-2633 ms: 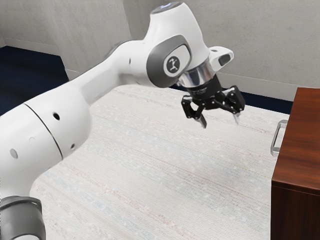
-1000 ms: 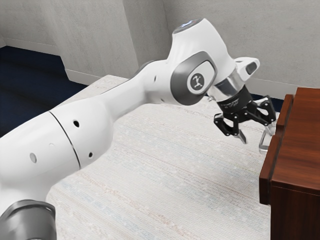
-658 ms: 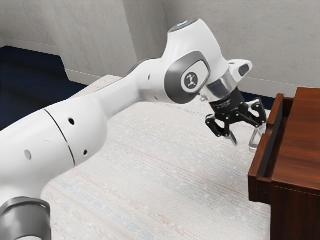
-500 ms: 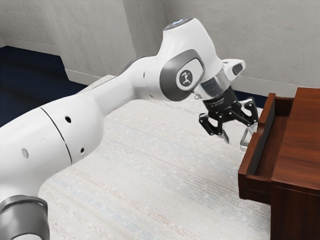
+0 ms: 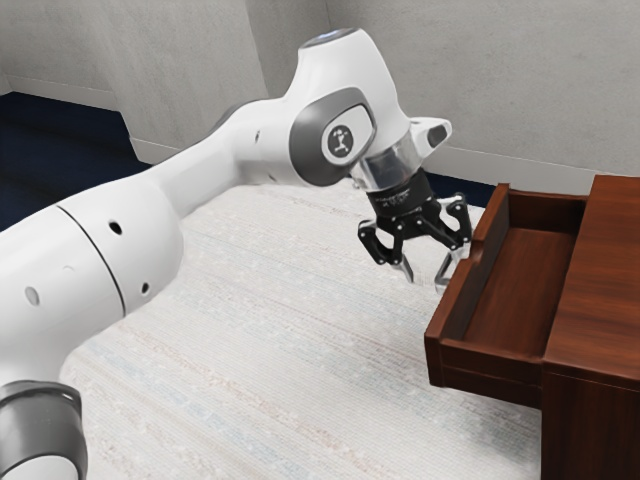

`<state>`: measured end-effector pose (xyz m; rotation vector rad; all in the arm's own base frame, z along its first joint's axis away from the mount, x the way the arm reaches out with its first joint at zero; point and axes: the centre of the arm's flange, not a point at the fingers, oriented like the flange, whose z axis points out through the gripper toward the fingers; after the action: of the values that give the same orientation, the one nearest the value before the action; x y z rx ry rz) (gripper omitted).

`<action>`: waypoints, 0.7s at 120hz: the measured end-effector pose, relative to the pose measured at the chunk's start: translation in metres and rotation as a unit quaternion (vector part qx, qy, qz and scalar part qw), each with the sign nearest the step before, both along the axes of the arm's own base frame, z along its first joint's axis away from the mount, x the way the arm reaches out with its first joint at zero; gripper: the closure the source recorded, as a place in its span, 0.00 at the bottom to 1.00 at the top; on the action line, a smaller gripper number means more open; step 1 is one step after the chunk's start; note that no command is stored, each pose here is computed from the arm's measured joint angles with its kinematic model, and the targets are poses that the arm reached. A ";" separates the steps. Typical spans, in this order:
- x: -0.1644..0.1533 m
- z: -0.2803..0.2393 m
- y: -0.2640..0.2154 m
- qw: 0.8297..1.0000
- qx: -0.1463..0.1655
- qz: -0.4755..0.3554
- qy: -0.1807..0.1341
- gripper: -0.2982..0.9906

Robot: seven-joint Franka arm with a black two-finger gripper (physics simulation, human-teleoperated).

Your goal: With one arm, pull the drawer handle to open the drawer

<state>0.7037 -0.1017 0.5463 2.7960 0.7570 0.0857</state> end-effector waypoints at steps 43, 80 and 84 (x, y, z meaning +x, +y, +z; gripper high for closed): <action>-0.009 0.019 0.024 1.000 0.008 0.003 0.004 0.43; -0.017 0.033 0.034 1.000 0.008 -0.003 0.004 0.43; -0.018 0.035 0.034 1.000 0.008 -0.005 0.003 0.43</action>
<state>0.6860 -0.0680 0.5814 2.8155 0.7482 0.0817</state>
